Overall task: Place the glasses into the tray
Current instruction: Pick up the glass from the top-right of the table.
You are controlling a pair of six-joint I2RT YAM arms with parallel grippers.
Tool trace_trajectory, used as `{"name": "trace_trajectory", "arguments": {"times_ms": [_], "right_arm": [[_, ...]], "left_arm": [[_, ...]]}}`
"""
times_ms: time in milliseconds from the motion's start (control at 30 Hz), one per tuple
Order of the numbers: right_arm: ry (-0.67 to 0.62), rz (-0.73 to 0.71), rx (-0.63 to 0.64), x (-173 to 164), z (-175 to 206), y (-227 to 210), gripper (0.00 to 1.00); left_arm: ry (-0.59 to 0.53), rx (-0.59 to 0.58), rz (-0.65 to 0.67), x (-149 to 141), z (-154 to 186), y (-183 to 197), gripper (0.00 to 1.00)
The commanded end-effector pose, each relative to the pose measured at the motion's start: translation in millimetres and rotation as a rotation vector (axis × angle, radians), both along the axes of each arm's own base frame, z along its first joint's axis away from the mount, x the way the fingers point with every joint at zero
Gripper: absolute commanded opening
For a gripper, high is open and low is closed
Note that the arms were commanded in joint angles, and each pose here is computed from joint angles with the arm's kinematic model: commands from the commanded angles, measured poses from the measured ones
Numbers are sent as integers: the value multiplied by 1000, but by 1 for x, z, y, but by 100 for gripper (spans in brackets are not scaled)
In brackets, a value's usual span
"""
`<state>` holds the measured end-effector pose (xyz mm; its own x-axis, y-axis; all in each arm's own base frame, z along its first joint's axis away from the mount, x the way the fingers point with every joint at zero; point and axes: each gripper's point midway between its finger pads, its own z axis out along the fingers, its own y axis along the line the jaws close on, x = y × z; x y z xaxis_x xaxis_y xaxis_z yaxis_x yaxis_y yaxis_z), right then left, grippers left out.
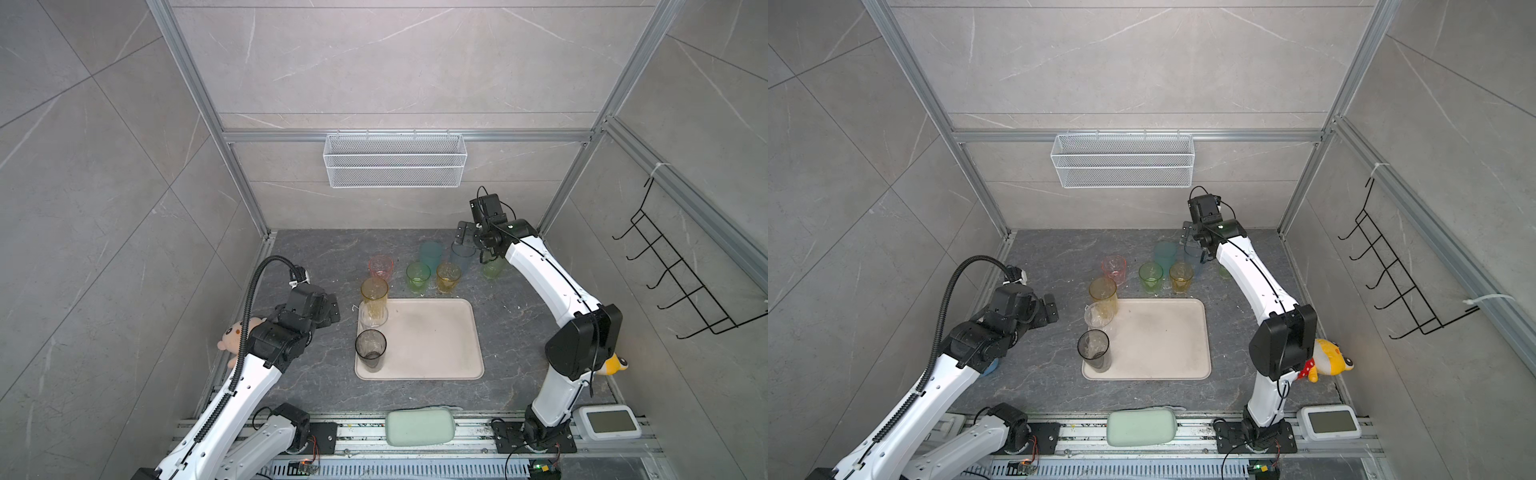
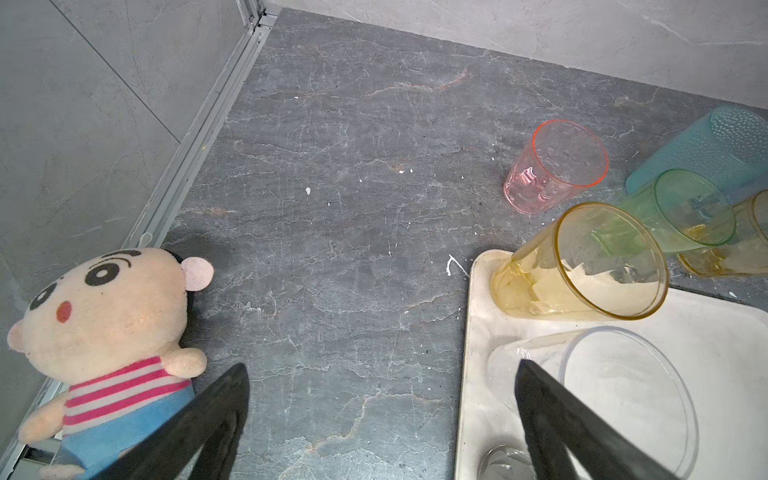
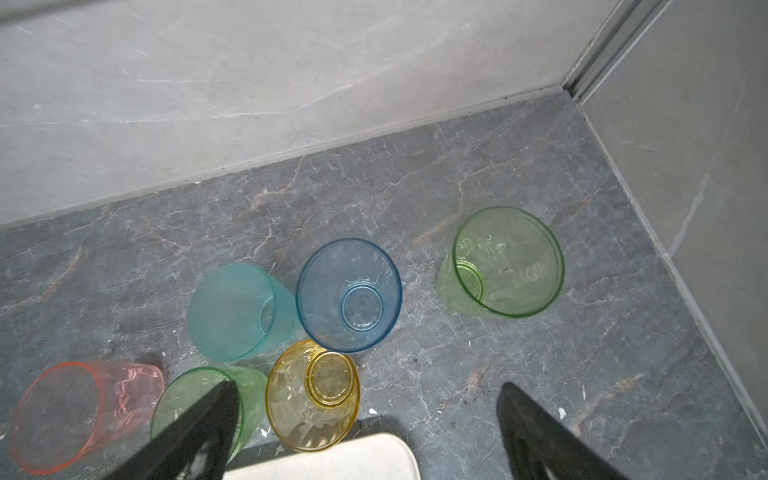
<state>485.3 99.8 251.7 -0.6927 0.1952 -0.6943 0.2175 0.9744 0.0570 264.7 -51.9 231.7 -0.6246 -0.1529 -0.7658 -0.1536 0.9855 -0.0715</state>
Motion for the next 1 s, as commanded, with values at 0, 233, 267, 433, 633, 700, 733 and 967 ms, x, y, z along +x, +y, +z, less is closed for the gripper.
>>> {"name": "trace_trajectory", "arguments": {"times_ms": [0,233,267,433,633,700,733,967], "right_arm": [[63,-7,30,2,-12,-2,97],[120,-16,64,16,-40,-10,93],[126,-19,67,17,-43,-11,92],[152,-14,88,23,-54,-10,90],[172,-11,91,28,-62,-10,87],[179,-7,90,30,-65,-9,87],[179,-7,92,31,-65,-8,87],[198,-9,86,36,-74,-8,83]], "left_arm": [[-26,4,-11,1,6,0,100],[-18,6,-20,3,6,-2,100],[-17,6,-22,3,6,-2,100],[-18,4,-23,3,6,-2,100],[-13,-3,-27,3,4,-4,100],[-11,-3,-29,3,3,-4,100],[-10,-3,-28,3,3,-4,100],[-12,-4,-25,2,4,-3,100]]}}
